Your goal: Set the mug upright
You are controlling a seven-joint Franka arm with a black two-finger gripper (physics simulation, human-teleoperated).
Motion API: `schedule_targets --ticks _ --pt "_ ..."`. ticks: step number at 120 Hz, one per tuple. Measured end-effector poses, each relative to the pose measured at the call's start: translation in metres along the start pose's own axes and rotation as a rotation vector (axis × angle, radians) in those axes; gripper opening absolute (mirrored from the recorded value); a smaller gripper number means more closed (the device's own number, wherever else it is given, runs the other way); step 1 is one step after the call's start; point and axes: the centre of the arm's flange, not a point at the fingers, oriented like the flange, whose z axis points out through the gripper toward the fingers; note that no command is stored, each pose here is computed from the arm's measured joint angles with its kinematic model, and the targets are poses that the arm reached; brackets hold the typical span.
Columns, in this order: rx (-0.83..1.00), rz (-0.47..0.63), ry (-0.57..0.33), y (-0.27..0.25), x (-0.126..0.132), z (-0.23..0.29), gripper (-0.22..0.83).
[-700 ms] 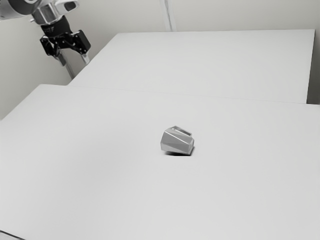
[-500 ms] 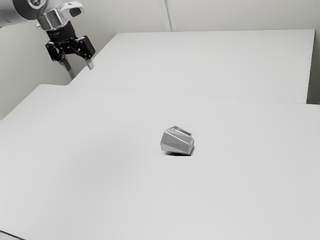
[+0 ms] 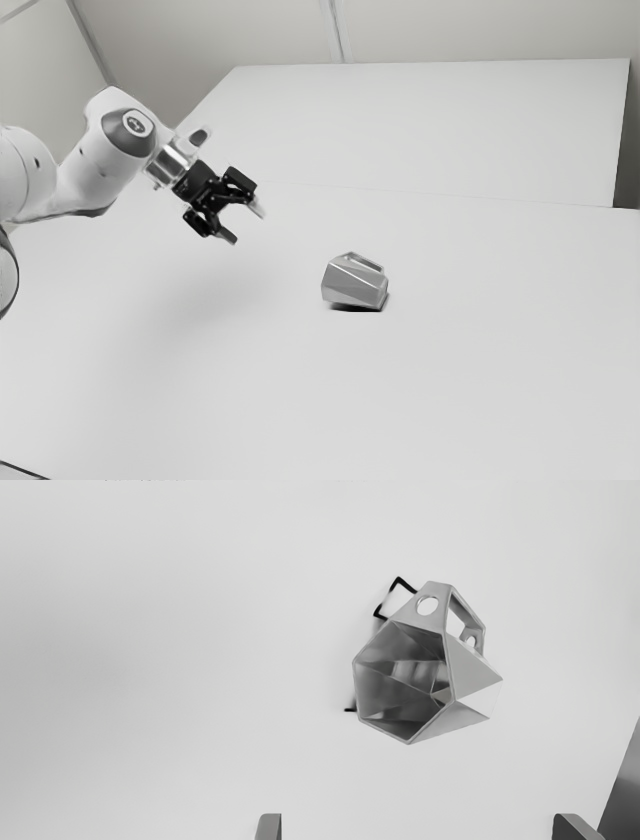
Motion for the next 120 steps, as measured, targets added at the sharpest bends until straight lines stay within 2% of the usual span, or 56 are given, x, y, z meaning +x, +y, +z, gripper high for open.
schedule_targets --ticks 12,23,44,55,70,112,116,120 --pt "-0.154 -0.025 0.029 -0.025 0.011 0.041 0.60" --pt "-0.275 -0.040 0.047 -0.042 0.006 0.072 0.60" --pt "-0.416 0.055 0.059 -0.034 0.003 0.112 0.60" --pt "-0.462 0.132 0.052 -0.020 -0.002 0.128 0.60" --pt "-0.513 0.179 0.034 -0.017 -0.017 0.162 0.60" --pt "-0.588 0.342 0.072 0.013 -0.026 0.194 0.60" --pt "-0.590 0.355 0.078 0.014 -0.026 0.194 0.58" --pt "-0.590 0.367 0.086 0.015 -0.025 0.193 0.51"
